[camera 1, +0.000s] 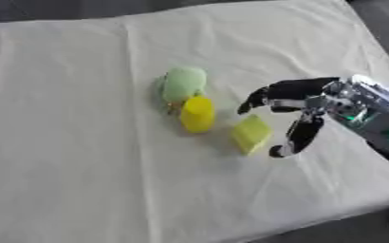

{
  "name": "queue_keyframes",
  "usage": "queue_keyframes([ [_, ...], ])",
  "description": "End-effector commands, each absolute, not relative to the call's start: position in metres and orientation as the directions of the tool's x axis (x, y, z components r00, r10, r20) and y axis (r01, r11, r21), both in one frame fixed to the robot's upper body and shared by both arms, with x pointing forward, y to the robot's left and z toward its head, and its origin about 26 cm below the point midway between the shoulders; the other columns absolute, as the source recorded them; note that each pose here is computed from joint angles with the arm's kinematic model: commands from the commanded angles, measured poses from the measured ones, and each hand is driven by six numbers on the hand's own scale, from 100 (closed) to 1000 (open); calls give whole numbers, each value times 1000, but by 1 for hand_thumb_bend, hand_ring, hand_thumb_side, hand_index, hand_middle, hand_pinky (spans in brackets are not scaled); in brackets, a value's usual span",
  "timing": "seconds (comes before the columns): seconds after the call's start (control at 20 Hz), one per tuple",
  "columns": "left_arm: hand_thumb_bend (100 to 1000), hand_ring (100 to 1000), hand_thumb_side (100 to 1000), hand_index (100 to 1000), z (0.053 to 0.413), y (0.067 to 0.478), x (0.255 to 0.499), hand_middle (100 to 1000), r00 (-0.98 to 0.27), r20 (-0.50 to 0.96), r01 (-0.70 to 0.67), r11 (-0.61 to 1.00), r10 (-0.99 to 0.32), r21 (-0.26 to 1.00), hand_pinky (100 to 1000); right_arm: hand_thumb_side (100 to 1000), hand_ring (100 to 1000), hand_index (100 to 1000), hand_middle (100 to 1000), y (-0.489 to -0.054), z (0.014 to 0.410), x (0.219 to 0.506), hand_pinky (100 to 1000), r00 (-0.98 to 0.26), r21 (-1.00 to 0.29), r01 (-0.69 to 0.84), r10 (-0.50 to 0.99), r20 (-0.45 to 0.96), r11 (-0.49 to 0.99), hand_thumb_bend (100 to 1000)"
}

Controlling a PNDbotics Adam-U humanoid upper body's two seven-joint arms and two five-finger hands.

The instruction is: Pick up the objects with one hand, pass them to the other hand, and then place them into the box on the other side of the table.

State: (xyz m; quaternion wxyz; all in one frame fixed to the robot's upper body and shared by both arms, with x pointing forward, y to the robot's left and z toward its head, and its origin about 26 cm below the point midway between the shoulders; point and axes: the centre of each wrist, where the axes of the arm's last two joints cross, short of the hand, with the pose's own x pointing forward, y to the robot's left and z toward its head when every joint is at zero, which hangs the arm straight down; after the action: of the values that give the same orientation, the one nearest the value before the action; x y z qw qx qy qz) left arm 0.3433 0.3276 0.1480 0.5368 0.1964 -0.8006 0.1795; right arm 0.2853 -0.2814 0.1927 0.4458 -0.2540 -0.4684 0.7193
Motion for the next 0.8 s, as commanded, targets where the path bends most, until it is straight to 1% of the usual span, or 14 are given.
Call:
queue_keyframes([
  [0.05,188,673,664,743,161,330,344,729,-379,915,-502,861,-136,-80,831,100,892,904,836,-281,198,283,1000,-461,-913,-372,887,28,-165,449],
  [0.4,182,672,672,739,159,327,344,726,-375,918,-494,866,-130,-79,833,100,885,894,824,-281,196,283,1000,-404,-937,-324,915,12,-131,429],
  [0.8,177,672,678,733,158,327,344,722,-373,919,-493,866,-127,-80,836,100,871,863,801,-280,189,281,1000,-379,-935,-329,925,6,-129,415],
])
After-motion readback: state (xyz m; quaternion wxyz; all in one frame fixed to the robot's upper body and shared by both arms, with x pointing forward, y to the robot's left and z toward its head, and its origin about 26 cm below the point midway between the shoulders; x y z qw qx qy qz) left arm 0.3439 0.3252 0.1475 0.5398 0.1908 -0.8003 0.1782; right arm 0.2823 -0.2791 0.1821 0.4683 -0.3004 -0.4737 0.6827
